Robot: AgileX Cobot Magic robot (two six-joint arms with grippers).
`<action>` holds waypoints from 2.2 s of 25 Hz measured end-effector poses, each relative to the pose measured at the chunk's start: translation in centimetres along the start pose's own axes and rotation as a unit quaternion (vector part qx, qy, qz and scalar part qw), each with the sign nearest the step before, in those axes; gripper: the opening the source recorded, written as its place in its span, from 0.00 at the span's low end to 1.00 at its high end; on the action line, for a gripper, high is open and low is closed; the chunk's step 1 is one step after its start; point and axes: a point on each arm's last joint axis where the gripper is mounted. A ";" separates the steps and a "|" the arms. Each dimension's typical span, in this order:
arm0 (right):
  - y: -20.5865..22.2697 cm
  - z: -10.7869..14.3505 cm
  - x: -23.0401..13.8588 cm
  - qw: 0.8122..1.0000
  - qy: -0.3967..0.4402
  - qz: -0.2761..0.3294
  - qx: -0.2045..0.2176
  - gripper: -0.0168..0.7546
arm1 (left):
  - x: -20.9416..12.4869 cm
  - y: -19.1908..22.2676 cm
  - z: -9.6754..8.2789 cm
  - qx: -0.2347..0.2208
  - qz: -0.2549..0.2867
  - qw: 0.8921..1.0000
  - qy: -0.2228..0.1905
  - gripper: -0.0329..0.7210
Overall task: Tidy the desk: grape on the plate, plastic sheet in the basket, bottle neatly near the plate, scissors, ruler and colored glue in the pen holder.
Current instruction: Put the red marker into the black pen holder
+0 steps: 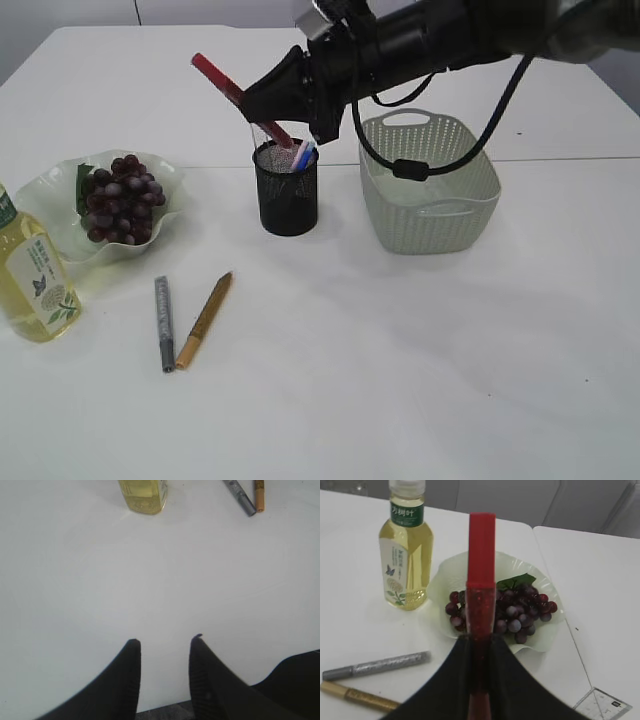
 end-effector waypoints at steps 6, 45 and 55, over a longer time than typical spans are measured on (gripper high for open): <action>1.2 -1.5 -1.9 0.995 0.059 -0.072 -0.046 0.09 | 0.0 0.0 0.0 0.000 0.000 1.000 0.000 0.37; 3.4 -4.1 -10.8 0.959 0.205 -0.138 -0.139 0.25 | 0.0 0.0 0.0 0.000 0.000 1.000 0.000 0.37; 3.1 -3.9 -10.2 0.960 0.201 -0.155 -0.120 0.28 | 0.0 0.0 0.0 0.000 0.000 1.000 0.000 0.36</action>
Point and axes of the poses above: a point on each arm's last joint axis where the gripper is mounted, y pointing out along that axis toward the gripper, z along the wrist's bending axis when the last joint is at zero, x = y × z, and after that the axes turned 3 degrees about -y, right-handed
